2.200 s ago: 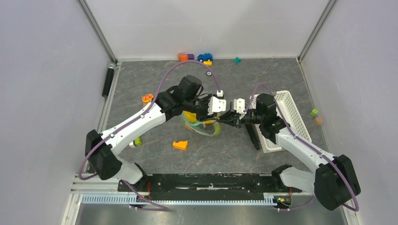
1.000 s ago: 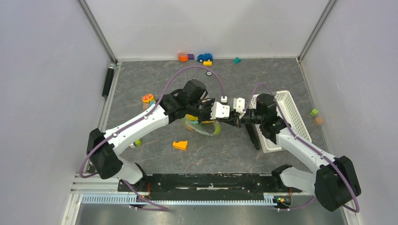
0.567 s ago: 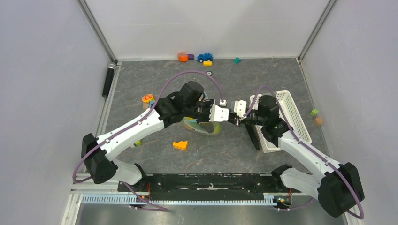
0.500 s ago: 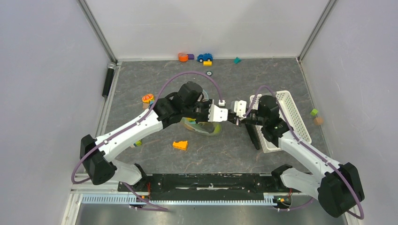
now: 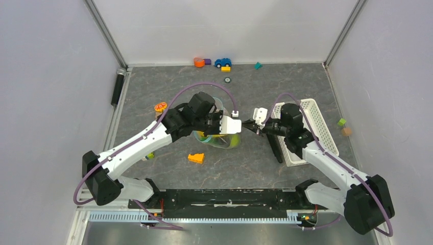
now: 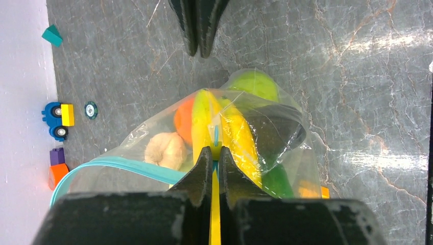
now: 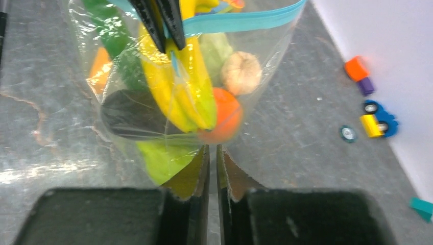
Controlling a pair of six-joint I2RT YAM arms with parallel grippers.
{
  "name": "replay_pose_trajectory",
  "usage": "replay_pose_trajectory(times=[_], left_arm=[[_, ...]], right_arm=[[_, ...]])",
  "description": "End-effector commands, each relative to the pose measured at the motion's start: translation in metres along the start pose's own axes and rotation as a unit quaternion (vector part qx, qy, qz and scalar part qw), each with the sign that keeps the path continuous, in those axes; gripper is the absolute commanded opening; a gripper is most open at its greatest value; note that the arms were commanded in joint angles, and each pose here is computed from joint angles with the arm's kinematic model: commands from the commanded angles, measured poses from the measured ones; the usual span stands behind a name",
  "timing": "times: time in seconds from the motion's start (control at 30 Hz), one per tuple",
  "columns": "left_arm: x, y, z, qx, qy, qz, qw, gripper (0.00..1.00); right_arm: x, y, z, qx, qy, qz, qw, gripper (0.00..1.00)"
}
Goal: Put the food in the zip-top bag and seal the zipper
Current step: Zip the zipper food storage bag at the center of the board.
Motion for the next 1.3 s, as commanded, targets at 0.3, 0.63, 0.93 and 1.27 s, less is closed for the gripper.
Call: replay_pose_trajectory(times=[0.3, 0.63, 0.93, 1.27], left_arm=[[-0.003, -0.013, -0.038, -0.099, -0.001, 0.014, 0.995, 0.02], [-0.008, -0.020, -0.035, -0.103, 0.002, 0.014, 0.995, 0.02], [0.007, -0.017, -0.017, -0.060, 0.006, -0.039, 0.997, 0.02], [0.019, -0.027, -0.001, -0.023, 0.019, -0.090, 0.995, 0.02]], right_arm=[[0.015, 0.033, -0.048, -0.126, 0.011, -0.057, 0.990, 0.63], [0.008, 0.043, -0.040, -0.097, 0.037, -0.027, 0.994, 0.18], [0.007, 0.032, -0.042, -0.106, 0.029, 0.019, 0.994, 0.00], [0.011, 0.025, -0.022, -0.060, 0.041, 0.045, 0.996, 0.00]])
Point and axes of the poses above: each gripper's point midway between its finger pads, its own y axis out along the fingers, its own x axis along the line the jaws close on, z = x × y, the point moved 3 cm from there along -y, back along the fingers, and after that the axes turned 14 degrees about -y, right-handed, at the moved point
